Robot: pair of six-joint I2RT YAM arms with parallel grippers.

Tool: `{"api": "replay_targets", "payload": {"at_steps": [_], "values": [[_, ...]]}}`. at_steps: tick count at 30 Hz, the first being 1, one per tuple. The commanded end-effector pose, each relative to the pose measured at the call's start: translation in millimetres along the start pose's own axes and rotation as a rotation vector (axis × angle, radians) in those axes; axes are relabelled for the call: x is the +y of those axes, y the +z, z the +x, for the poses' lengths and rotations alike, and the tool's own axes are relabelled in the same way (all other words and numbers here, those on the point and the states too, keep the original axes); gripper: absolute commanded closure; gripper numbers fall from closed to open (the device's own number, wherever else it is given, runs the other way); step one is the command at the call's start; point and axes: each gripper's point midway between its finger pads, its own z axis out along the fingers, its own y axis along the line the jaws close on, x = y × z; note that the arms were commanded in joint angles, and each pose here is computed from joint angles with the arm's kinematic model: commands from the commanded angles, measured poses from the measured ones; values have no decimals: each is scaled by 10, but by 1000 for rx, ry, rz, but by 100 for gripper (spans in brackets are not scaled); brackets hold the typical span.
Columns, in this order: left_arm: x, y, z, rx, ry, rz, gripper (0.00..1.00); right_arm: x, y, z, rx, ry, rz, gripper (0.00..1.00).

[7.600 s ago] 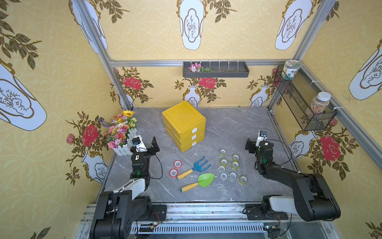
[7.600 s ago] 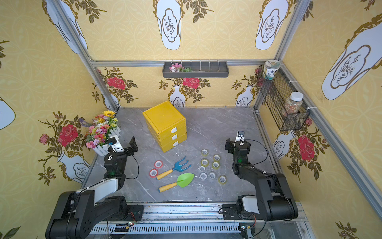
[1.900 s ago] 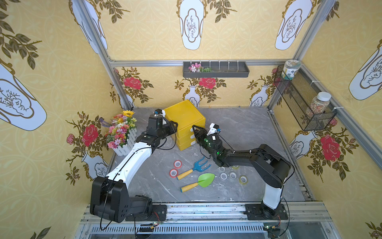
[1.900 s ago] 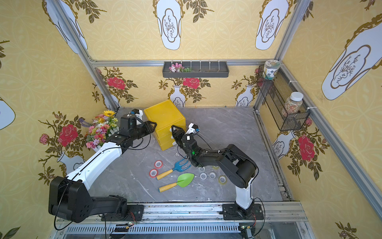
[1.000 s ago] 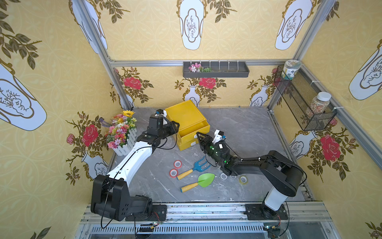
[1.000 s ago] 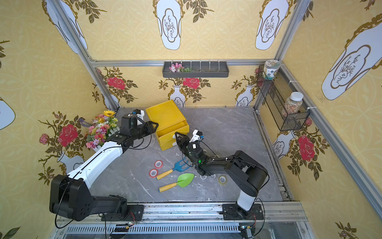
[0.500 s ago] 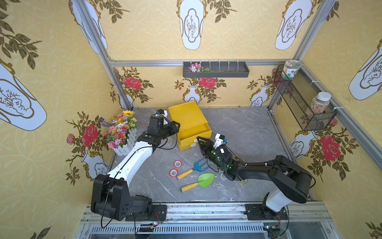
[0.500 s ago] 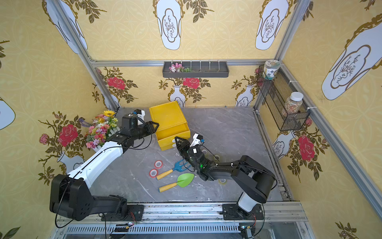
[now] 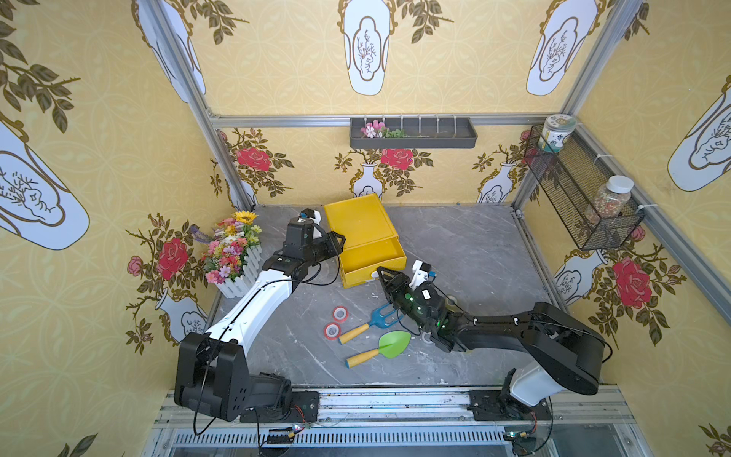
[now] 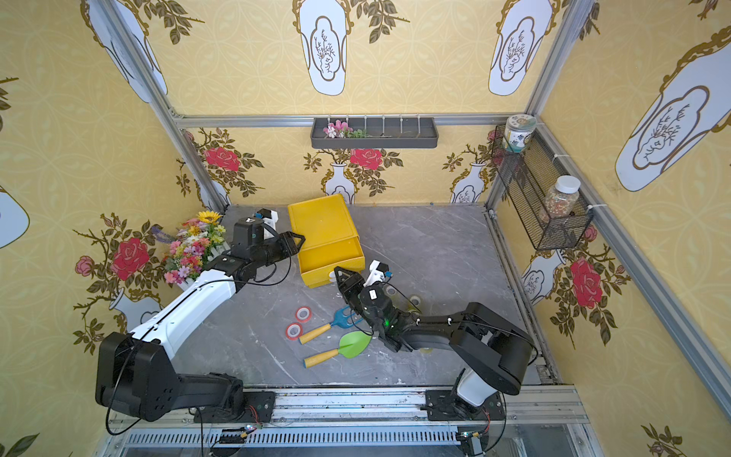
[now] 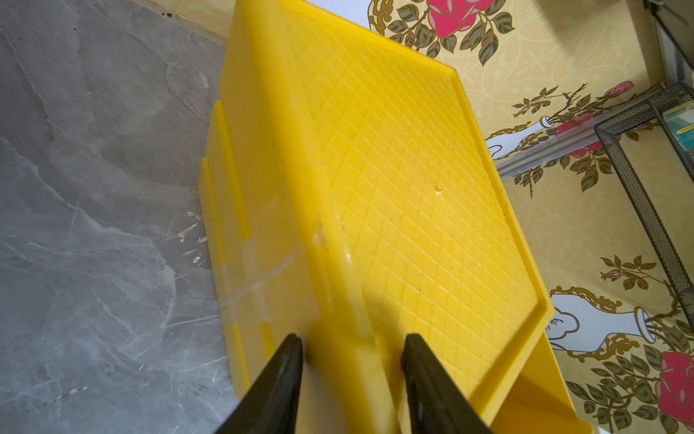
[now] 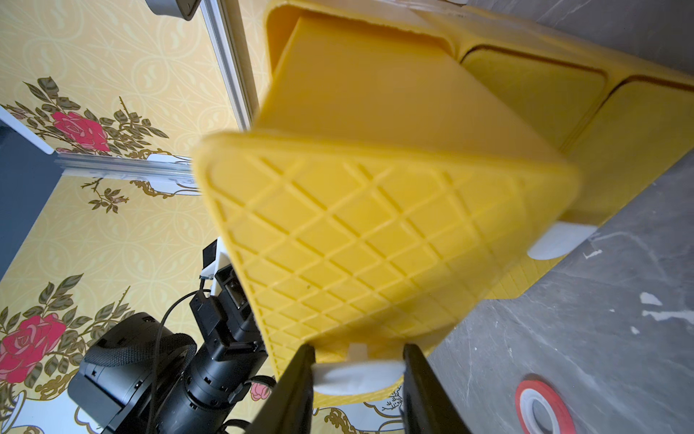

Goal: Place the transparent tape into the drawer according to color
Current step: Open the drawer in the storage box.

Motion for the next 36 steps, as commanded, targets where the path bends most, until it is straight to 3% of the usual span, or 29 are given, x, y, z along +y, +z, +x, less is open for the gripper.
{"api": "replay_targets", "payload": {"at_steps": [1, 14, 25, 36], "values": [[177, 29, 316, 122, -21, -61, 52, -188, -51, 132, 48, -34, 70, 63], [109, 0, 307, 114, -12, -48, 51, -157, -29, -81, 39, -32, 74, 65], [-71, 27, 379, 135, 1, -13, 48, -104, 77, -622, 47, -110, 120, 67], [-120, 139, 492, 160, -15, -25, 47, -97, -49, -641, 24, -102, 90, 67]]}}
